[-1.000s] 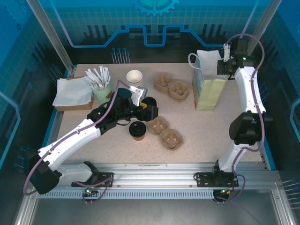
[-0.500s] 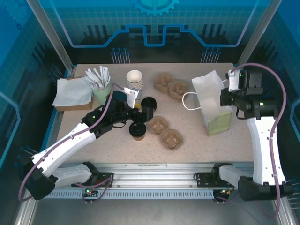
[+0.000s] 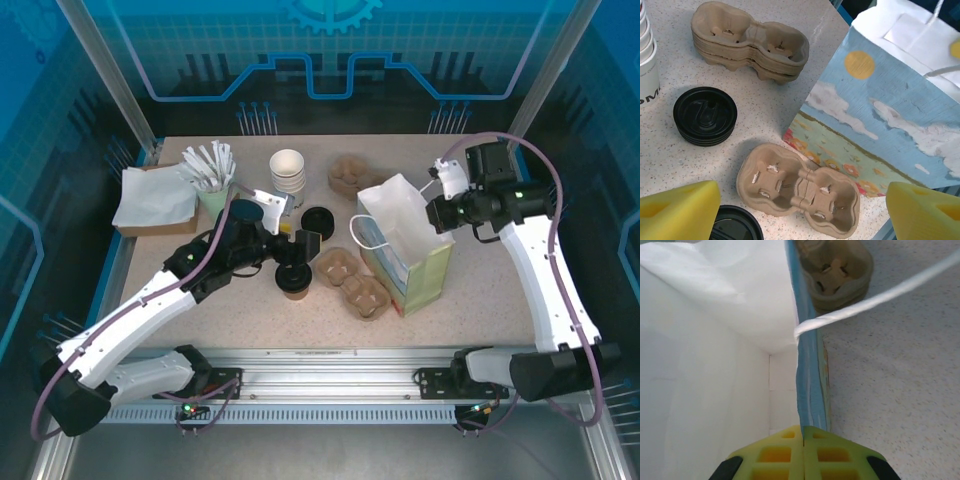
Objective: Pack the takeout coffee
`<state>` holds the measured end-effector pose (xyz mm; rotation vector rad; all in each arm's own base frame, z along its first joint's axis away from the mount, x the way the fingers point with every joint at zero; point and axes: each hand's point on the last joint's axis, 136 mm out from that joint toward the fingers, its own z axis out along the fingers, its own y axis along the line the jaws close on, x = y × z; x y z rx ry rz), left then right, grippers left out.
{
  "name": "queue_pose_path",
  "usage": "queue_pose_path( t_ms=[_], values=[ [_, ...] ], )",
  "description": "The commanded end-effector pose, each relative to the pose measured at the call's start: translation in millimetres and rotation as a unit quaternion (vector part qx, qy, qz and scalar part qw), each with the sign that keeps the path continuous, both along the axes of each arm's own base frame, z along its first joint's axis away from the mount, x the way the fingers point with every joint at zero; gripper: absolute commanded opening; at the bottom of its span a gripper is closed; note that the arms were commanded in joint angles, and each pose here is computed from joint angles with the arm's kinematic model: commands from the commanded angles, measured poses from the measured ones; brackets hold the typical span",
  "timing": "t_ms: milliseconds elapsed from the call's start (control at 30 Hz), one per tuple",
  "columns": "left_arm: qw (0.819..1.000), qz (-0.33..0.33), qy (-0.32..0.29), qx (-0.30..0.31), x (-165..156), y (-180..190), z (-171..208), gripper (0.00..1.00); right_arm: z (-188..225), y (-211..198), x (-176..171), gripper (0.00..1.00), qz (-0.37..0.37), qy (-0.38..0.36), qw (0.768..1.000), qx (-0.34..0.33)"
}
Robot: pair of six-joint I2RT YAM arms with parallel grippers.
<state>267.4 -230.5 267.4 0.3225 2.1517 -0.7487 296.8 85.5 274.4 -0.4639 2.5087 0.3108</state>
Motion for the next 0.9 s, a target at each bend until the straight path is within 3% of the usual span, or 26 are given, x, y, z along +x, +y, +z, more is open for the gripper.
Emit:
queue_pose_path(
  t_ms=[0, 167, 367, 467, 567, 733, 867],
  values=[
    [1.0, 0.002, -0.003, 0.02, -2.5, 6.4, -7.2, 0.88, 17.3, 22.8, 13.8, 0.01, 0.056, -0.033, 0.997, 0.033],
    [1.0, 0.003, -0.001, 0.024, -1.2, 6.1, -10.3, 0.88, 15.9, 40.0, 34.4, 0.02, 0.098, -0.04, 0.993, 0.058],
    [1.0, 0.006, -0.002, 0.026, 1.0, 6.1, -11.4, 0.88, 6.4, 41.3, 63.5, 0.06, 0.095, -0.043, 0.993, 0.048],
    [1.0, 0.007, 0.001, 0.027, 1.5, 5.8, -12.8, 0.88, 3.5, 34.5, 71.6, 0.2, 0.085, -0.037, 0.995, 0.024],
    [0.999, 0.011, 0.003, 0.033, 2.7, 7.6, -15.5, 0.88, 12.1, 25.9, 70.5, 0.42, 0.058, -0.041, 0.997, 0.004],
    [0.999, 0.033, 0.029, 0.015, 6.4, 21.5, -23.7, 0.89, 46.8, -3.8, 45.2, 0.68, -0.047, -0.084, 0.994, -0.055],
    [0.998, 0.046, 0.052, -0.009, 5.4, 33.9, -31.8, 0.89, 70.5, 3.2, 4.5, 0.71, -0.05, -0.14, 0.986, -0.073]
  ],
)
